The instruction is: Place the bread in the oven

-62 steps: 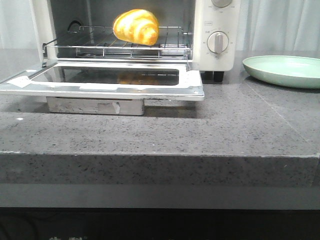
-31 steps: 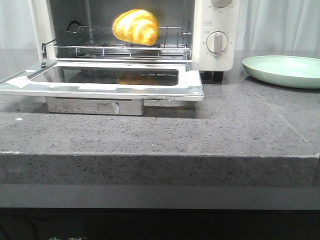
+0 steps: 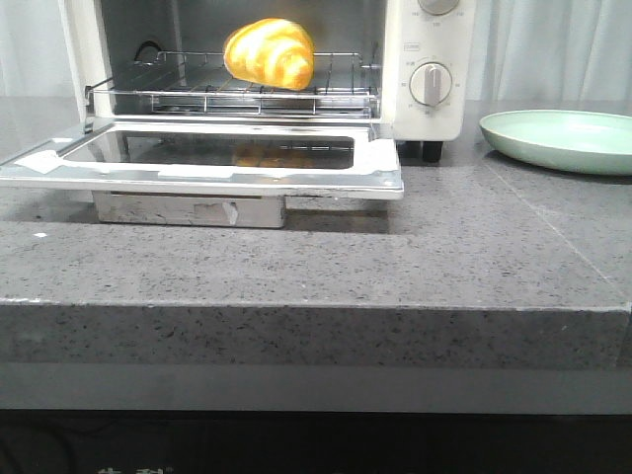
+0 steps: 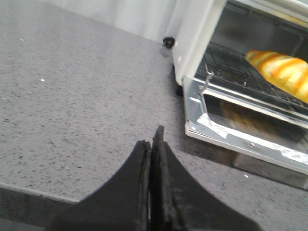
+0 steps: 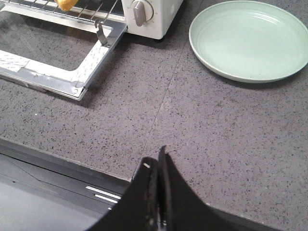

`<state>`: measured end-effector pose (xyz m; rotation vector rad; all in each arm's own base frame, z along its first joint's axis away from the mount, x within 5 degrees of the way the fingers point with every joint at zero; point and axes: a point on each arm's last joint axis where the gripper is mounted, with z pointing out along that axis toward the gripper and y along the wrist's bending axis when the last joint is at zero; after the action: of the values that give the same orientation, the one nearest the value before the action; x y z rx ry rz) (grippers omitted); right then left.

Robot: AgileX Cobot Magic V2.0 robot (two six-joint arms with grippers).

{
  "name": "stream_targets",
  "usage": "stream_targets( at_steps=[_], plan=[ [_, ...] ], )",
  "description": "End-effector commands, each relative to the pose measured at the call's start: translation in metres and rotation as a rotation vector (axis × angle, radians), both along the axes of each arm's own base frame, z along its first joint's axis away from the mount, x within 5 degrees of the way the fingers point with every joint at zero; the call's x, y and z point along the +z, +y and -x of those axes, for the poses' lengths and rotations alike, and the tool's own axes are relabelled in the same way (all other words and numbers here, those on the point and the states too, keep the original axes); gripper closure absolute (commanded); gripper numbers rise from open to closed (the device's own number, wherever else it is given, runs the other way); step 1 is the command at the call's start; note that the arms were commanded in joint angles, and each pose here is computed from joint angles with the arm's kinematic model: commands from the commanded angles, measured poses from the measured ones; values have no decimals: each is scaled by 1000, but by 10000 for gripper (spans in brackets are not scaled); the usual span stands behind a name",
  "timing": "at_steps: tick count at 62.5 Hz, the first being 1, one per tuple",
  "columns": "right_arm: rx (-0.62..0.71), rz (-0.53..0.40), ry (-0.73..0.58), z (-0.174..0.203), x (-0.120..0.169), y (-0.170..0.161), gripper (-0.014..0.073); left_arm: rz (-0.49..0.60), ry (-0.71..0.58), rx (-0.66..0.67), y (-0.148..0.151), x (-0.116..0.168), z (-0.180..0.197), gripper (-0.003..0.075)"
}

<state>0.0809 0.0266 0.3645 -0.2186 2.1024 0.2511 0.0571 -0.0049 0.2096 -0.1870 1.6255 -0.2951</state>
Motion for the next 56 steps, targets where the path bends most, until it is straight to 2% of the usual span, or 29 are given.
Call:
stream_targets(
  at_steps=[1, 6, 21, 44, 56],
  plan=[
    [0, -11, -89, -2, 12, 0, 714, 7, -175, 31, 2, 8, 1, 738],
    [0, -11, -89, -2, 12, 0, 714, -2, -217, 36, 3, 1, 2, 738],
    [0, -12, -89, -3, 12, 0, 714, -106, -169, 32, 2, -4, 2, 738],
    [0, -12, -89, -3, 12, 0, 714, -107, -172, 32, 2, -3, 2, 738],
    [0, -12, -89, -3, 12, 0, 714, -183, -178, 34, 2, -3, 2, 738]
  ],
)
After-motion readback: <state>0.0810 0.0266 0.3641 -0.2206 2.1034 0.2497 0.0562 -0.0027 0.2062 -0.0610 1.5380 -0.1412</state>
